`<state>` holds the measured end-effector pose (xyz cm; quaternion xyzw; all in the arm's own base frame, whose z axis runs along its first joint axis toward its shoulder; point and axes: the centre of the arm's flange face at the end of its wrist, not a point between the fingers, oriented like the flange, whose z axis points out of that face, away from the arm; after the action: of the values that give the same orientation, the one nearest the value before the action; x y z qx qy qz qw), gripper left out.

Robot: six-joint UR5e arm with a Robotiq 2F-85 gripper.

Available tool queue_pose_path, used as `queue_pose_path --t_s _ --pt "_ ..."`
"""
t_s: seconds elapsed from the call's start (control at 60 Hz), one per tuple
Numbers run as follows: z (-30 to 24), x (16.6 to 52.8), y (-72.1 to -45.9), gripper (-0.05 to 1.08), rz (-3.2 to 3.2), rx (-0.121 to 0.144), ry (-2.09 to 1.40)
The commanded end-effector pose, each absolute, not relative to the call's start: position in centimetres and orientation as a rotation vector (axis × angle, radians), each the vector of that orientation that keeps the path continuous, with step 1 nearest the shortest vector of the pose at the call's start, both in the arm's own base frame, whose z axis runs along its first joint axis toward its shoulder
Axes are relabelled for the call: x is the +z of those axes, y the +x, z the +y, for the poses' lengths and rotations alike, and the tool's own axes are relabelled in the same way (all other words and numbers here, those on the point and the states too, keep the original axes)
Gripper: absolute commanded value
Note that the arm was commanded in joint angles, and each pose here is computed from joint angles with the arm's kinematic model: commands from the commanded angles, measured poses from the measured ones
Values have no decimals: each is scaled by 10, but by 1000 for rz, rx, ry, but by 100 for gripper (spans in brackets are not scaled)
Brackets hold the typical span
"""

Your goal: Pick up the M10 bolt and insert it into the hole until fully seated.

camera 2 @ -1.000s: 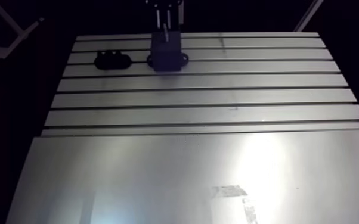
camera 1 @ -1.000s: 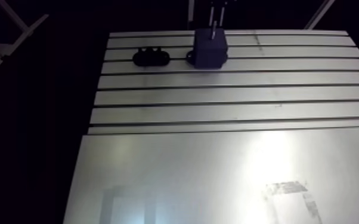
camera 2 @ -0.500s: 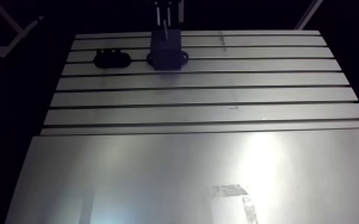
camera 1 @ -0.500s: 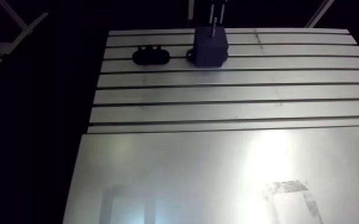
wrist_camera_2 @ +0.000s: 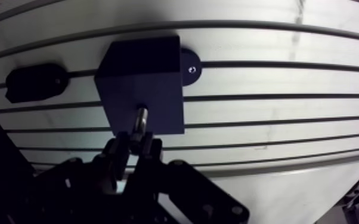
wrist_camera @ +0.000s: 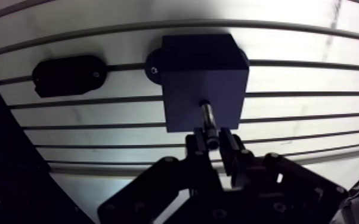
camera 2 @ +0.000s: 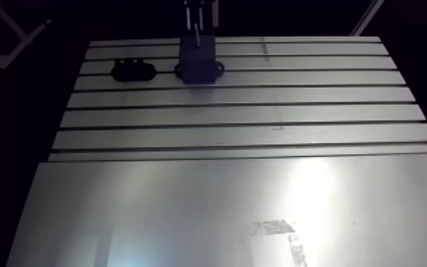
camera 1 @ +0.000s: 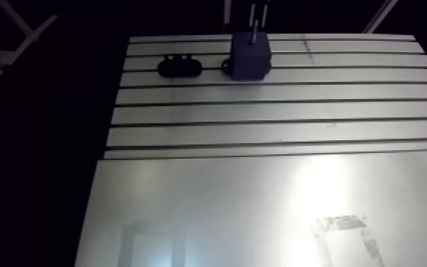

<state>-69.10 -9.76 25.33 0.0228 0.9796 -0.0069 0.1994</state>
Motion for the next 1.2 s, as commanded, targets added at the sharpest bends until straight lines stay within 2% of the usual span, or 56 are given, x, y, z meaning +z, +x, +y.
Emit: queue_pose_path --t_s 0.017,1.2 --pt "-98 252 -691 108 2738 -20 63" --pt "-99 248 -692 108 2755 -18 63"
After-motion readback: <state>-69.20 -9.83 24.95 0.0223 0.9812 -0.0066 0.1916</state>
